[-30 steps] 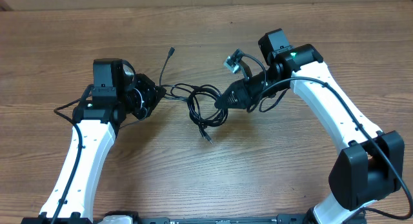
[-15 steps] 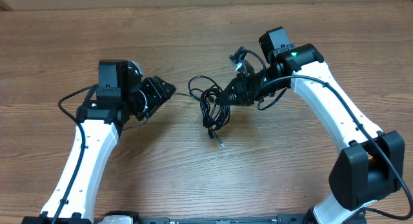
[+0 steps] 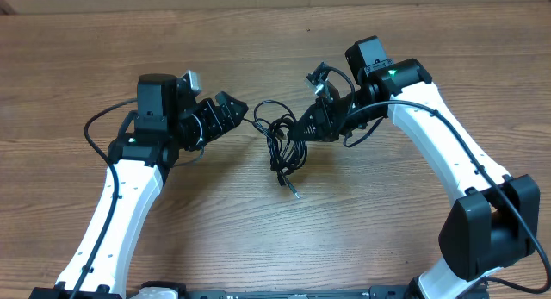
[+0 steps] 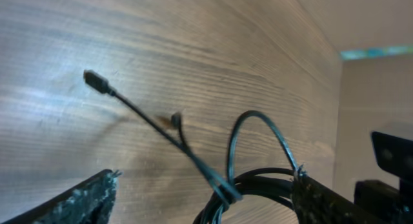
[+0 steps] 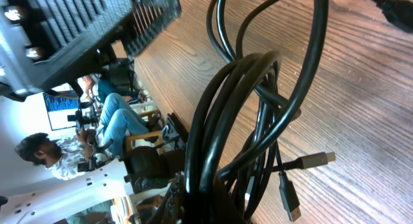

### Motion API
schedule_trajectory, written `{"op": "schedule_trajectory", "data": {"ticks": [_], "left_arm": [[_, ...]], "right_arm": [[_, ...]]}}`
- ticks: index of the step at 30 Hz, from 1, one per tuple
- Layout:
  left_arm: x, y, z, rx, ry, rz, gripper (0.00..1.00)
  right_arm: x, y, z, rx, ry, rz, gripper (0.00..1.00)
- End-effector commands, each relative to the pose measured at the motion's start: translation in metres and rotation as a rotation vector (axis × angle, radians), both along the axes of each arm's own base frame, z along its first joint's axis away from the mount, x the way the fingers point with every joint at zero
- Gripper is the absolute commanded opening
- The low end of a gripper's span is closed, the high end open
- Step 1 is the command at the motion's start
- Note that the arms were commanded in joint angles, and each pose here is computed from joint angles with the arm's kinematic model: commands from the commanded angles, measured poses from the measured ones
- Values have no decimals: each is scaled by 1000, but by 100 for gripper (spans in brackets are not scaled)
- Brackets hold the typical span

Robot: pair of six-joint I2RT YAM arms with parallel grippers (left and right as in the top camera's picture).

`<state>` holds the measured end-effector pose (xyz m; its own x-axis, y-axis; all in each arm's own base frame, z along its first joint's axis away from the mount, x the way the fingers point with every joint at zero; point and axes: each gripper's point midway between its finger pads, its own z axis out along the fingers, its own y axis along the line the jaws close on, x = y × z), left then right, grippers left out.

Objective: Untangle cables

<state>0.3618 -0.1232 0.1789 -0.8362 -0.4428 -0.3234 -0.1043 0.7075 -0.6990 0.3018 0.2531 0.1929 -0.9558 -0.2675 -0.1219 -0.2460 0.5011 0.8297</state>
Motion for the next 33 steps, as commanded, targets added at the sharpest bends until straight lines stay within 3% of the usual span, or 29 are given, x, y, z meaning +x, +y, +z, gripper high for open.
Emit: {"op": "schedule_trajectory", "data": {"ticks": [1, 5, 14, 21, 23, 33], "left_arm": [[1, -7, 12, 46, -99, -98, 85], [0, -9, 11, 116, -167, -179, 84], [7, 1, 9, 207, -208, -170, 91], [-1, -14, 15, 197, -294, -321, 95], [-5, -21, 19, 191, -336, -391, 93], [4, -21, 24, 209, -387, -383, 91]], "right_arm": [[3, 0, 19, 35, -46, -3, 4], [3, 1, 20, 57, -115, 42, 4], [-4, 3, 27, 146, -329, 206, 4], [-6, 3, 26, 174, -484, 308, 4], [-6, 3, 26, 178, -501, 316, 4], [-14, 3, 25, 177, -459, 322, 4]]}}
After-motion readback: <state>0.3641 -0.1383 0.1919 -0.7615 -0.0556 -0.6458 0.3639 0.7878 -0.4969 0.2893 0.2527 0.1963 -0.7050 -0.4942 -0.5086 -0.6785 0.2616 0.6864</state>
